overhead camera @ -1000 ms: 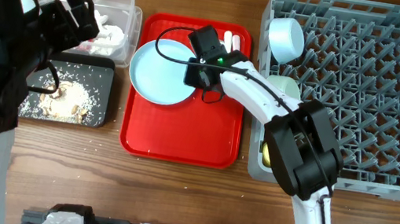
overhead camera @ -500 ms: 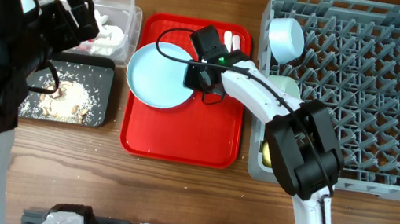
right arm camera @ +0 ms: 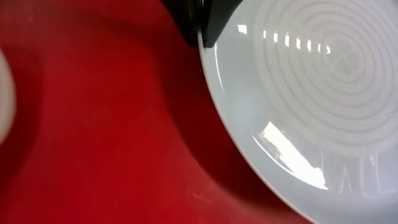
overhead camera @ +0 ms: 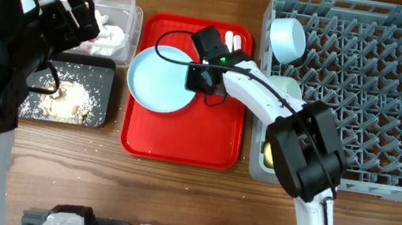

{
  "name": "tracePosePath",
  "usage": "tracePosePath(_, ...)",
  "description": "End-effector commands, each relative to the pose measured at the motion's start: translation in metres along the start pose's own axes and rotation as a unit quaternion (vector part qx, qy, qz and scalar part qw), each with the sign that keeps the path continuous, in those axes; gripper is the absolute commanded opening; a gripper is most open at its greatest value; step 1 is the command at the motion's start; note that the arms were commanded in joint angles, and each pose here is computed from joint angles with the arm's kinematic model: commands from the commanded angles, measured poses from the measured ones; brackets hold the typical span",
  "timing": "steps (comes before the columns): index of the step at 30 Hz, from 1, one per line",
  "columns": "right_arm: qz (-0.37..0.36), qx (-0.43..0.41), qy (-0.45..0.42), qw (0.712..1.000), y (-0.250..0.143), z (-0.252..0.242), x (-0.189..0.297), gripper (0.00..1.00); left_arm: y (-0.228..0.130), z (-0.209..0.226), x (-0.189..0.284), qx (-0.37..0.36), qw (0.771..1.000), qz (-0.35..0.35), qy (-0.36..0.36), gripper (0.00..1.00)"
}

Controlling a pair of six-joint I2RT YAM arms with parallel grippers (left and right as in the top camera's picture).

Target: Sort waste into correct bins and load items into the dishwasher rack

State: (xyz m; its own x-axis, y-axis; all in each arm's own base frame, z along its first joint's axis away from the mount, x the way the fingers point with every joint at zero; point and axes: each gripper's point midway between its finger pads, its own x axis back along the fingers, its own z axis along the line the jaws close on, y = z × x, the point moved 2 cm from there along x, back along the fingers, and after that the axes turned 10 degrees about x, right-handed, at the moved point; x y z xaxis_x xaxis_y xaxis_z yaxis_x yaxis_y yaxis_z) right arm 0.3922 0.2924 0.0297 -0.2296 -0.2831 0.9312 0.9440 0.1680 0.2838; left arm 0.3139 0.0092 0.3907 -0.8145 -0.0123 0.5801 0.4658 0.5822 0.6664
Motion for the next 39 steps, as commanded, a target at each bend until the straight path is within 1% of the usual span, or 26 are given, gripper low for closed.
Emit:
tracePosePath(1, -0.079, 0.016, -0.045, 0.996, 0.031, -0.013, 0.06, 0.04, 0.006, 0.001, 0.002, -0.005, 1.0, -0.01, 0.004, 1.0)
tracePosePath(2, -0.098, 0.012, -0.055, 0.994, 0.038, -0.017, 0.075, 0.04, 0.005, 0.001, 0.002, -0.005, 1.0, -0.01, 0.004, 1.0)
tracePosePath(3, -0.133, 0.006, -0.072, 0.988, 0.049, -0.025, 0.107, 0.04, 0.005, 0.001, 0.002, -0.005, 1.0, -0.01, 0.004, 1.0)
tracePosePath(4, -0.151, 0.006, -0.08, 0.985, 0.054, -0.029, 0.123, 0.04, 0.005, 0.001, 0.002, -0.005, 1.0, -0.01, 0.004, 1.0)
tracePosePath(6, -0.202, 0.008, -0.105, 0.974, 0.066, -0.041, 0.169, 0.04, 0.005, 0.001, 0.002, -0.005, 1.0, -0.01, 0.004, 1.0)
tracePosePath(8, -0.267, 0.005, -0.146, 0.953, 0.076, -0.06, 0.228, 0.04, 0.005, 0.001, 0.002, -0.005, 1.0, -0.01, 0.004, 1.0)
tracePosePath(9, -0.29, -0.003, -0.164, 0.943, 0.077, -0.068, 0.249, 0.04, 0.005, 0.001, 0.002, -0.005, 1.0, -0.01, 0.004, 1.0)
tracePosePath(10, -0.321, -0.018, -0.194, 0.927, 0.078, -0.08, 0.278, 0.04, 0.005, 0.001, 0.002, -0.005, 1.0, -0.01, 0.004, 1.0)
tracePosePath(12, -0.381, -0.055, -0.273, 0.881, 0.072, -0.112, 0.341, 0.04, 0.005, 0.001, 0.002, -0.005, 1.0, -0.01, 0.004, 1.0)
tracePosePath(14, -0.413, -0.088, -0.341, 0.84, 0.06, -0.137, 0.384, 0.04, 0.005, 0.001, 0.002, -0.005, 1.0, -0.01, 0.004, 1.0)
tracePosePath(17, -0.42, -0.126, -0.459, 0.772, 0.035, -0.177, 0.438, 0.04, 0.005, 0.001, 0.002, -0.005, 1.0, -0.01, 0.004, 1.0)
tracePosePath(19, -0.4, -0.14, -0.521, 0.741, 0.023, -0.2, 0.455, 0.04, 0.005, 0.001, 0.002, -0.005, 1.0, -0.01, 0.004, 1.0)
tracePosePath(21, -0.371, -0.138, -0.552, 0.734, 0.019, -0.22, 0.457, 0.04, 0.005, 0.001, 0.002, -0.005, 1.0, -0.01, 0.004, 1.0)
tracePosePath(24, -0.329, -0.126, -0.575, 0.738, 0.023, -0.244, 0.446, 0.04, 0.005, 0.001, 0.002, -0.005, 1.0, -0.01, 0.004, 1.0)
tracePosePath(26, -0.304, -0.109, -0.585, 0.744, 0.032, -0.256, 0.433, 0.04, 0.005, 0.001, 0.002, -0.005, 1.0, -0.01, 0.004, 1.0)
tracePosePath(30, -0.262, -0.054, -0.599, 0.755, 0.059, -0.267, 0.398, 0.04, 0.005, 0.001, 0.002, -0.005, 1.0, -0.01, 0.004, 1.0)
tracePosePath(33, -0.225, -0.001, -0.614, 0.756, 0.086, -0.277, 0.361, 0.04, 0.005, 0.001, 0.002, -0.005, 1.0, -0.01, 0.004, 1.0)
tracePosePath(36, -0.2, 0.025, -0.621, 0.757, 0.099, -0.284, 0.331, 0.04, 0.005, 0.001, 0.002, -0.005, 1.0, -0.01, 0.004, 1.0)
tracePosePath(39, -0.176, 0.047, -0.613, 0.768, 0.105, -0.289, 0.3, 0.04, 0.005, 0.001, 0.002, -0.005, 1.0, -0.01, 0.004, 1.0)
